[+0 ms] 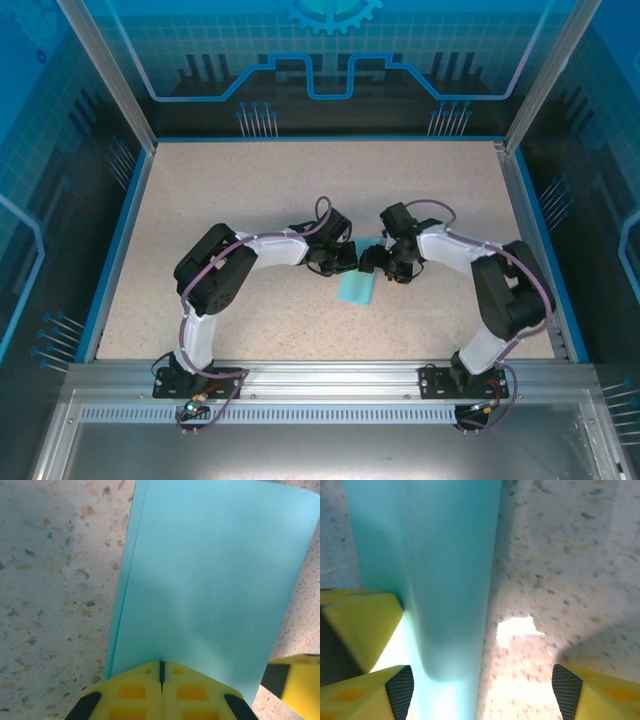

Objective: Fold a paper plane with a square sheet of paper (pick it up from the middle)
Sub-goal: Hold the square sheet of paper at the center of the table, then fold the square sheet of paper in half at the center of the table.

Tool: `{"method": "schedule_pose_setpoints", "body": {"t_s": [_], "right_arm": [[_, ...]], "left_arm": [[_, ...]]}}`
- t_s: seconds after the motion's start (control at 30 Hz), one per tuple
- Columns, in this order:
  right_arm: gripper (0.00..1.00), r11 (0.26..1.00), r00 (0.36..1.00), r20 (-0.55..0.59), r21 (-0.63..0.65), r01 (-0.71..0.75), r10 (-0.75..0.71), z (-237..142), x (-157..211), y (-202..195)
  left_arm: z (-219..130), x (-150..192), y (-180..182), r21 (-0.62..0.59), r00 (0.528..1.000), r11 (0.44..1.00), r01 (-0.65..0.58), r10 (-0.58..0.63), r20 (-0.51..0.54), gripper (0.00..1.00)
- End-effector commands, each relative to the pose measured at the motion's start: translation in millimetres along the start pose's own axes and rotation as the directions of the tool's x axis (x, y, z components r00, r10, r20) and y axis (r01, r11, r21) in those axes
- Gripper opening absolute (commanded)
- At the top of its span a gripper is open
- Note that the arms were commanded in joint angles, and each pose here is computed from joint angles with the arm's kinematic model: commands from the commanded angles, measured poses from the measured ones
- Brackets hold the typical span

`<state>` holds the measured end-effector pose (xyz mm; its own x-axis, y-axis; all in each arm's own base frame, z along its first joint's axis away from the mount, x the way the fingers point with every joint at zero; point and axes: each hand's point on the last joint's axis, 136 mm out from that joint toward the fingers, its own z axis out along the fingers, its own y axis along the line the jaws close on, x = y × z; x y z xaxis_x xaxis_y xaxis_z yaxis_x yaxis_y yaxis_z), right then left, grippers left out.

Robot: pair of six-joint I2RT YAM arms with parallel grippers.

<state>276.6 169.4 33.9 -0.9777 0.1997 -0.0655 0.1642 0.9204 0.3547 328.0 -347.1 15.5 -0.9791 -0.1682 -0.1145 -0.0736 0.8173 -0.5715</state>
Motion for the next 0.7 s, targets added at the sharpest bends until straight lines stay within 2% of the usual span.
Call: {"method": "schedule_pose_setpoints", "body": {"t_s": [0.0, 0.13, 0.23, 0.3, 0.37, 0.67], "right_arm": [[0.73, 0.991, 0.995, 0.096, -0.135, -0.005, 0.018, -26, -10, 10], [0.43, 0.955, 0.988, 0.144, -0.297, -0.014, 0.059, -38, -7, 19], [0.15, 0.909, 0.991, 0.116, -0.416, -0.007, 0.061, -39, -3, 34], [0.04, 0.897, 0.994, 0.088, -0.442, -0.012, 0.057, -34, -1, 39], [0.0, 0.884, 0.996, 0.063, -0.467, -0.023, 0.059, -28, -1, 42], [0.0, 0.883, 0.998, -0.001, -0.466, -0.052, 0.058, -4, 2, 38]], "left_arm": [[13, 19, 34, -0.122, 0.999, 0.992, 0.0, -0.006, -0.047, 0.0], [13, 18, 33, -0.12, 0.999, 0.993, -0.009, 0.003, -0.049, 0.0], [12, 18, 31, -0.118, 0.999, 0.993, -0.012, 0.006, -0.046, 0.0], [13, 17, 31, -0.118, 0.999, 0.993, -0.01, 0.005, -0.048, 0.0], [13, 17, 31, -0.12, 0.999, 0.993, -0.01, 0.005, -0.048, 0.0], [16, 19, 35, -0.122, 0.999, 0.993, -0.002, -0.004, -0.054, 0.0]]}}
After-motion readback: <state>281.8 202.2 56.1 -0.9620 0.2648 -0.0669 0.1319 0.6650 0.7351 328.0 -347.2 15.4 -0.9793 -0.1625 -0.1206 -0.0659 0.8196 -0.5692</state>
